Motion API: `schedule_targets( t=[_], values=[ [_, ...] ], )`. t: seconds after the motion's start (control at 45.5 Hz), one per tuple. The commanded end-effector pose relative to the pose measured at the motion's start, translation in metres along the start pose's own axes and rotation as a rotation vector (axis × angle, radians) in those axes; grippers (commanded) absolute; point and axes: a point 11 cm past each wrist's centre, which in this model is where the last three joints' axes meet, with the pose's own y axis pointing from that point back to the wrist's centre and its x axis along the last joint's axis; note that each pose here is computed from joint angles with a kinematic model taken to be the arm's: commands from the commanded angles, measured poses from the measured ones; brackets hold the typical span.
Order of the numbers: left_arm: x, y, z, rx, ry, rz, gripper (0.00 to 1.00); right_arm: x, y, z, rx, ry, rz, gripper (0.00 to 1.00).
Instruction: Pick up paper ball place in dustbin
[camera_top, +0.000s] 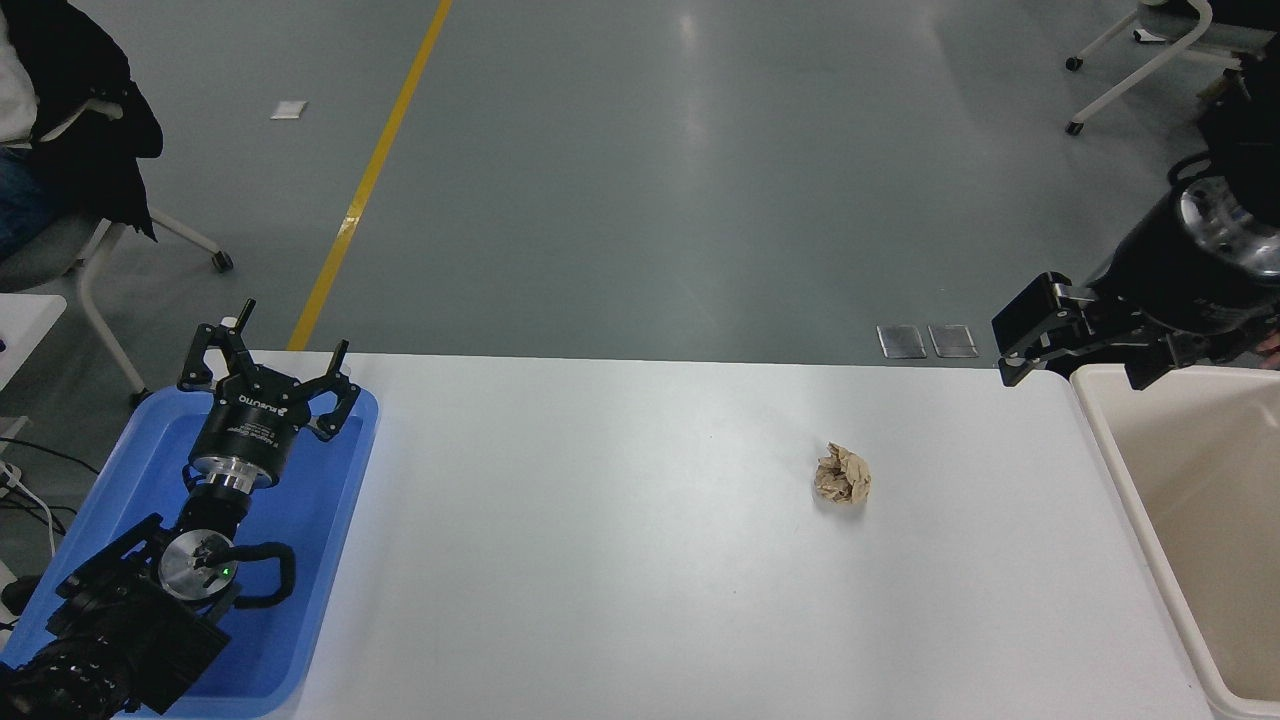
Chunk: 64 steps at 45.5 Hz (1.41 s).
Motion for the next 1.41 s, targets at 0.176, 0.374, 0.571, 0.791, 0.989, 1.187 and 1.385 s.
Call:
schedule_targets(
  t=[0.176, 0.374, 0.571, 0.791, 0.989, 1.187, 1.385],
  values=[
    [-0.0004, -0.0005, 0.0002, -0.001, 0.0, -0.001, 1.0, 0.0002, 0.0004, -0.0001, 0.001, 0.0, 0.001, 1.0],
    [0.0001, 0.0001, 0.0, 0.0, 0.0, 0.0, 1.0, 0.001, 0.0012, -0.0009, 0.001, 0.002, 0.005, 1.0],
    [-0.0004, -0.0005, 0.0002, -0.001, 0.0, -0.001, 1.0, 0.0007, -0.0006, -0.0014, 0.0, 0.004, 0.0, 1.0],
    [-0.0004, -0.0005, 0.0002, -0.001, 0.0, -0.001, 1.0, 0.0016, -0.0011, -0.0015, -0.006, 0.006, 0.0, 1.0],
    [-0.0004, -0.0005, 0.0002, -0.001, 0.0, -0.001, 1.0, 0.0034, -0.0012, -0.0023, -0.011, 0.009, 0.003, 1.0],
    [-0.0004, -0.0005, 0.0002, -0.001, 0.0, -0.001, 1.0, 0.0038, -0.0009, -0.0018, -0.011, 0.008, 0.005, 1.0],
    [-0.0004, -0.0005, 0.0002, -0.001, 0.0, -0.001, 1.0, 0.0085, 0.0021, 0.0017, -0.012, -0.002, 0.023, 1.0]
  ],
)
